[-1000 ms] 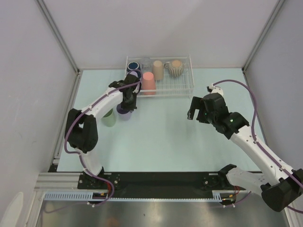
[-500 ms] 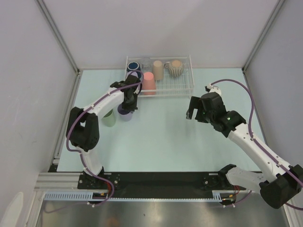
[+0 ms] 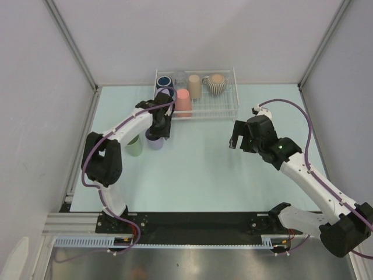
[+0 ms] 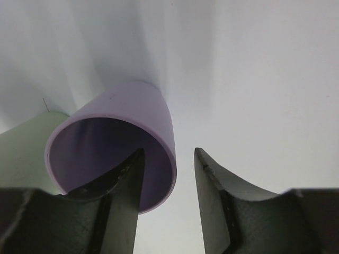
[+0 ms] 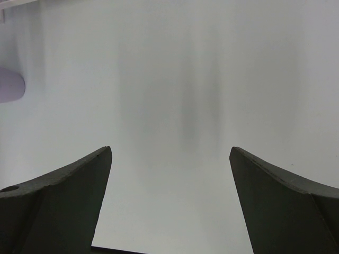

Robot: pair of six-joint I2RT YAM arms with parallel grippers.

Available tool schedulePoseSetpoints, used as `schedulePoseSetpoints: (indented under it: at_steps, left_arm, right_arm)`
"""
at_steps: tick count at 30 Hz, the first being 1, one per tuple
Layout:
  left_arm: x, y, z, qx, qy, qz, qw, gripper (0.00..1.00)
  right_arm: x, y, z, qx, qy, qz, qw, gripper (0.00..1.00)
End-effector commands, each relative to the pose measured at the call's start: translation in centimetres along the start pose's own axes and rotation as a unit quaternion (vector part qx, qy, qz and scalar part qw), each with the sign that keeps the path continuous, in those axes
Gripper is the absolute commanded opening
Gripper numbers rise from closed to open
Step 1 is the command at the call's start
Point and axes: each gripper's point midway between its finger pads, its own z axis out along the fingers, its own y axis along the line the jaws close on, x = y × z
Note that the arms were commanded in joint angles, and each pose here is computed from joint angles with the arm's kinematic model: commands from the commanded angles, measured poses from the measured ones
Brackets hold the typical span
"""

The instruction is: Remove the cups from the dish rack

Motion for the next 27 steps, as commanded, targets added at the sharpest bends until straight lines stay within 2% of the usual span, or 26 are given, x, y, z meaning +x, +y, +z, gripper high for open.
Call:
schedulePoseSetpoints:
  at_steps: [1, 5, 9, 13, 15, 16, 17, 21, 23, 24, 27]
  left_arm:
    - [-2.3, -0.2, -3.1, 0.015, -0.054, -0.008, 0.998, 0.49]
    - [-4.4, -0.8, -6.0, 0.032, -0.106, -0.008, 0.994, 0.55]
    - [-7.4, -2.6, -11.0, 0.079, -0.197, -0.005, 0.977, 0.64]
    - [-8.9, -3.3, -16.0, 0.116, -0.26, -0.021, 0.958, 0.65]
    - [-8.8, -3.6, -18.8, 0.132, -0.296, -0.03, 0.946, 0.66]
    - [-8.0, -3.6, -18.6, 0.129, -0.296, -0.032, 0.946, 0.72]
    - [-7.6, -3.2, -20.6, 0.126, -0.323, -0.04, 0.937, 0.8]
    - [-5.3, -1.9, -22.3, 0.1, -0.346, -0.065, 0.93, 0.82]
    - [-3.8, -1.1, -22.3, 0.089, -0.345, -0.071, 0.932, 0.82]
    - [-3.4, 0.0, -23.7, 0.085, -0.363, -0.086, 0.924, 0.82]
    - [-1.7, 1.5, -24.5, 0.077, -0.373, -0.096, 0.92, 0.83]
  right_arm:
    - [-0.7, 0.4, -0.4, -0.013, -0.019, 0.005, 1.0, 1.0]
    - [-0.8, 0.4, -0.7, -0.015, -0.022, 0.006, 1.0, 1.0]
    - [-0.9, 0.2, -0.9, -0.011, -0.025, 0.007, 1.0, 1.0]
    - [-1.8, 0.3, -0.7, -0.004, -0.035, -0.019, 0.999, 1.0]
    - [-2.4, -0.2, -0.1, 0.019, -0.037, -0.048, 0.998, 1.0]
    - [-2.5, -0.4, 1.2, 0.042, -0.029, -0.062, 0.997, 1.0]
    - [-3.6, 0.1, 1.4, 0.043, -0.034, -0.071, 0.996, 1.0]
    - [-5.1, 2.5, 4.5, 0.062, -0.01, -0.081, 0.995, 1.0]
    - [-6.0, 3.2, 6.3, 0.09, -0.02, -0.082, 0.992, 0.98]
    - [-7.6, 4.1, 6.3, 0.085, -0.04, -0.068, 0.993, 0.98]
    - [-10.0, 7.1, 7.7, 0.044, -0.062, -0.058, 0.995, 1.0]
